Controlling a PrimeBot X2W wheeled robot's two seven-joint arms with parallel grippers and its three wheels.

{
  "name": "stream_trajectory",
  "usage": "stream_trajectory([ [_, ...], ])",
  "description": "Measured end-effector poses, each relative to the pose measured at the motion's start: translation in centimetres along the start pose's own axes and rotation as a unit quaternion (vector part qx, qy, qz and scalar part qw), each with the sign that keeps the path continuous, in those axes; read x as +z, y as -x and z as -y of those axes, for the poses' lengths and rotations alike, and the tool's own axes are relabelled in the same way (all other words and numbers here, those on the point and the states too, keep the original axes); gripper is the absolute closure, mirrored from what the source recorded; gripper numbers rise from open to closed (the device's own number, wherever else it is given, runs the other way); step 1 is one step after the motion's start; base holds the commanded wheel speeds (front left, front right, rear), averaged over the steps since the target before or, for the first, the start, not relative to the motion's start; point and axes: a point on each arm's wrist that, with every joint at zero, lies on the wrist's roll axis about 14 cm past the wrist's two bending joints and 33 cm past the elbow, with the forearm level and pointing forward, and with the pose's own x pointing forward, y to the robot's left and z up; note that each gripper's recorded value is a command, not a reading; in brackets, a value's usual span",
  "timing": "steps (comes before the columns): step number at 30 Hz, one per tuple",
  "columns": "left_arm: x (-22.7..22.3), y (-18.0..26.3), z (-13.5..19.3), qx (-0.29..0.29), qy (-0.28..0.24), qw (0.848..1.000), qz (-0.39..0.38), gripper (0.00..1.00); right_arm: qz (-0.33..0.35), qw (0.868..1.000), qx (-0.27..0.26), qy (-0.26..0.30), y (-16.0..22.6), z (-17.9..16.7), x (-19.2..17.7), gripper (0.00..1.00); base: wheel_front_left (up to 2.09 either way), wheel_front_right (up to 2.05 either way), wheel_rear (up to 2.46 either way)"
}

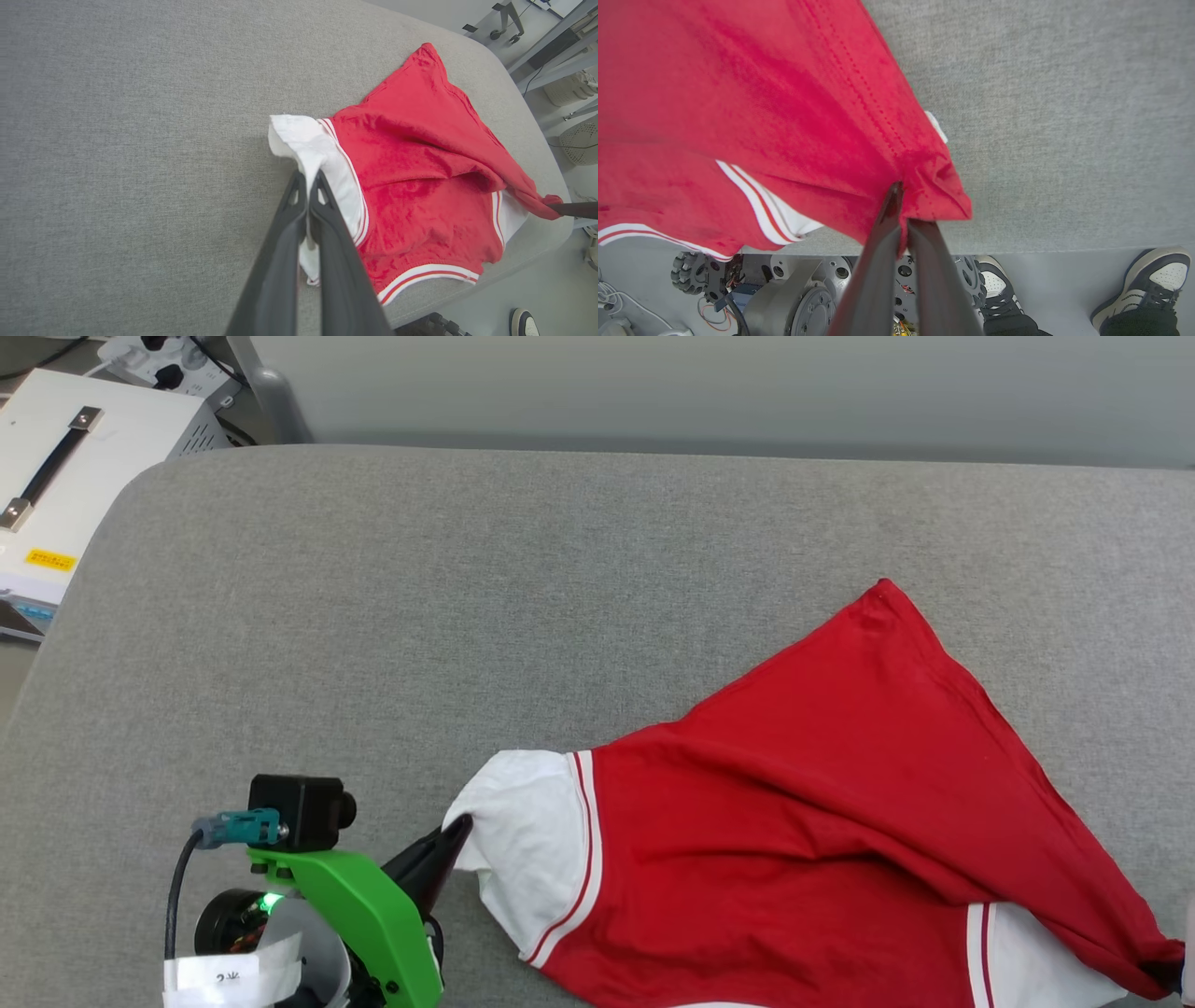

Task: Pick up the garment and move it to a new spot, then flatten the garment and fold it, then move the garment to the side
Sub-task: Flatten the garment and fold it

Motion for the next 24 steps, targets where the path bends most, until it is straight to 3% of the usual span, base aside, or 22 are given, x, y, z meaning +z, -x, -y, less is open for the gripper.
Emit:
stream_trajectory([
  [2, 0.0, 0.1, -0.2, 0.003, 0.0, 1.0, 0.001, 1.0, -0.002, 1.0, 0.001, 0.002, 0.0, -0.1, -0.1, 1.0, 0.0, 0.0, 0.0],
  [3, 0.0, 0.1, -0.2, 0.004, 0.0, 1.0, 0.002, 1.0, 0.001, 1.0, 0.0, 0.004, 0.0, -0.1, 0.0, 0.74, 0.0, 0.0, 0.0],
  [4, 0.0, 0.1, -0.2, 0.003, 0.0, 1.0, 0.002, 1.0, 0.005, 1.0, -0.001, 0.007, 0.0, -0.1, 0.2, 0.0, 0.0, 0.0, 0.0],
  [11, -0.3, 0.1, -0.4, 0.005, -0.008, 1.0, -0.006, 1.0, 0.048, 0.998, 0.019, 0.037, 1.0, -1.8, 3.9, 0.0, 0.0, 0.0, 0.0],
  [16, -0.1, 0.0, -0.6, 0.007, -0.009, 1.0, -0.005, 1.0, 0.099, 0.99, 0.048, 0.092, 2.5, -5.6, 9.0, 0.0, 0.0, 0.0, 0.0],
  [24, -0.1, -0.2, -0.8, 0.008, -0.011, 1.0, -0.01, 1.0, 0.128, 0.975, 0.077, 0.162, 2.2, -11.5, 15.3, 0.0, 0.0, 0.0, 0.0],
])
